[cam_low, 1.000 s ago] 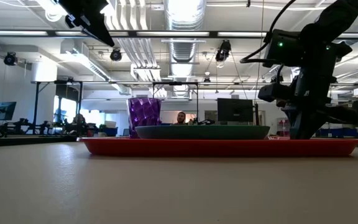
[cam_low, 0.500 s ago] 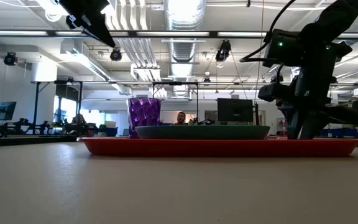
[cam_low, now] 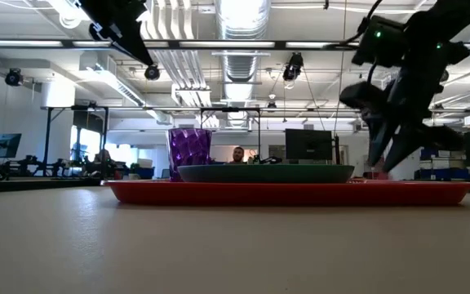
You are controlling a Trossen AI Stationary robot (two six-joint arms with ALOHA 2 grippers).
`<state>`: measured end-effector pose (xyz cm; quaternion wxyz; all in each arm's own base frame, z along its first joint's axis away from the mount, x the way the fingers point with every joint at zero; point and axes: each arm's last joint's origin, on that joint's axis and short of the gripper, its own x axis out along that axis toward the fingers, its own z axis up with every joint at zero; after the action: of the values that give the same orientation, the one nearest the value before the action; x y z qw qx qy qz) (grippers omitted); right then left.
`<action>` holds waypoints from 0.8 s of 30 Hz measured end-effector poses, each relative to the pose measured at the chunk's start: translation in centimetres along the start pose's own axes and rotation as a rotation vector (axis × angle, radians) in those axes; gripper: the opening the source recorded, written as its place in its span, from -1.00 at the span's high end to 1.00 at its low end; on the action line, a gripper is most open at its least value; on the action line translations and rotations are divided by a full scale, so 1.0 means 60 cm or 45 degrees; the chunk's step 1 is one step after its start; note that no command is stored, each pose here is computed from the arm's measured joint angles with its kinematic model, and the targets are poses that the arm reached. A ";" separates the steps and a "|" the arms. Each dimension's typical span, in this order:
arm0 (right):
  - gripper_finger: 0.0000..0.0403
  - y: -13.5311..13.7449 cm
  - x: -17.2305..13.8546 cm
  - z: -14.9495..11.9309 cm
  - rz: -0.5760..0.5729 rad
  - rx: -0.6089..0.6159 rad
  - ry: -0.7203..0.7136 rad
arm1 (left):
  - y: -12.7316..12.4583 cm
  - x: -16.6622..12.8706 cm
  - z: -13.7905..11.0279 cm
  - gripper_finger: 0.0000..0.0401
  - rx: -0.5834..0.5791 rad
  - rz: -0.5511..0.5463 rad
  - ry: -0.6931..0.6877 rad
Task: Pick and place plate/cup/fork/spoon on tray
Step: Put the orange fork beside the yellow spoon on the red tray, then adjust the red tray
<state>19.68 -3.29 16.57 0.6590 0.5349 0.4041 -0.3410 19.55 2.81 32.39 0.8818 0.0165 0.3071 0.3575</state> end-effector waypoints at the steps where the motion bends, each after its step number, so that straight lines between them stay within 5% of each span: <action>1: 0.49 0.001 -0.007 0.000 0.026 -0.003 -0.013 | -0.001 0.002 0.000 1.00 0.001 0.001 0.003; 17: 0.49 0.015 -0.107 0.008 0.421 -0.238 -0.446 | -0.008 0.007 0.000 1.00 -0.029 -0.052 0.022; 20: 0.49 0.021 -0.110 0.010 0.450 -0.320 -0.472 | -0.006 0.008 0.001 1.00 -0.034 -0.046 0.023; 24: 0.53 0.022 -0.097 0.011 0.421 -0.244 -0.428 | -0.005 0.009 0.001 1.00 -0.037 -0.046 0.026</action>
<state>18.38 -3.58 22.45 0.8114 0.4647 0.2263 -0.2730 20.07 2.95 32.05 0.8851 -0.0057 0.3111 0.3460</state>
